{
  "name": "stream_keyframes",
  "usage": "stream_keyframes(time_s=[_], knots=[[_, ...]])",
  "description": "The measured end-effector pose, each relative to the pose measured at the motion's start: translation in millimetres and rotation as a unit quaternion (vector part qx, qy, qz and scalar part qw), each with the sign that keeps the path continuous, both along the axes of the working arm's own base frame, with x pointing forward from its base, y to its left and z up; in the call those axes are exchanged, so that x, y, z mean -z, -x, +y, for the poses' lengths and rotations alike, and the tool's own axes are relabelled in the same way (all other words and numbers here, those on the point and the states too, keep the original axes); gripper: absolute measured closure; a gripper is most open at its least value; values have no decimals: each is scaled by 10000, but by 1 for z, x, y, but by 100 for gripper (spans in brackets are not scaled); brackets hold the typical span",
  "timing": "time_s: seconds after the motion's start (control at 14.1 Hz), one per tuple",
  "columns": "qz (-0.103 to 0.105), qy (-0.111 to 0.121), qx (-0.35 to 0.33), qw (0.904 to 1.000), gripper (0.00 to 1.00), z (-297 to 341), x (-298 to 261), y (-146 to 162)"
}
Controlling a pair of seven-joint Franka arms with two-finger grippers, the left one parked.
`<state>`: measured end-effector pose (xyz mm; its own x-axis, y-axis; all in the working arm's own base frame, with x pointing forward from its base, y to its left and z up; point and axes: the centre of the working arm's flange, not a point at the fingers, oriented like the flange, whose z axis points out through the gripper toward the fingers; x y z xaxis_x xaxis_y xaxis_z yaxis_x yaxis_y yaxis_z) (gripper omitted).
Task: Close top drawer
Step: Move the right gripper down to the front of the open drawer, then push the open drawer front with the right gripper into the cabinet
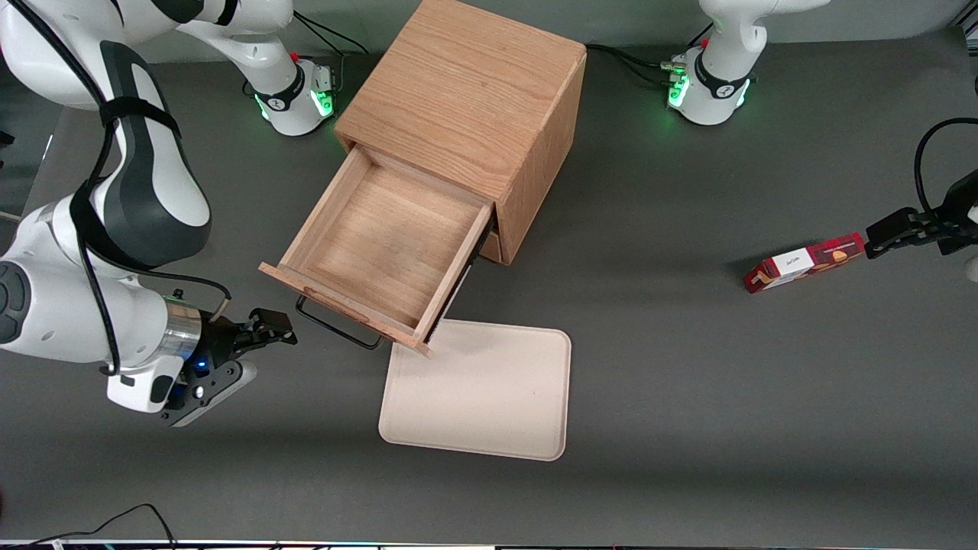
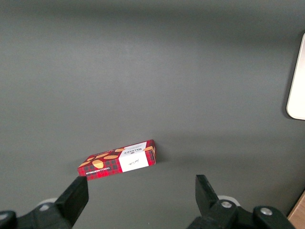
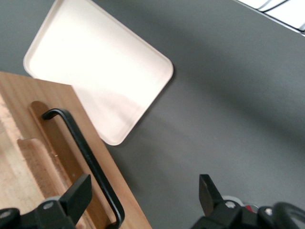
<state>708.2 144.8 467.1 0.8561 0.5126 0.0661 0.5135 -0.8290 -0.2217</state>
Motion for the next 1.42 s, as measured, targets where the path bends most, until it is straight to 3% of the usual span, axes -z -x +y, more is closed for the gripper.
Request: stream_keyframes(time_s=[0.5, 0.78, 1.42], knots=[[209, -171, -716, 9971, 0, 12, 28, 1], [452, -188, -993, 9938, 0, 17, 44, 6], [826, -213, -1242, 9886, 0, 33, 81, 10]])
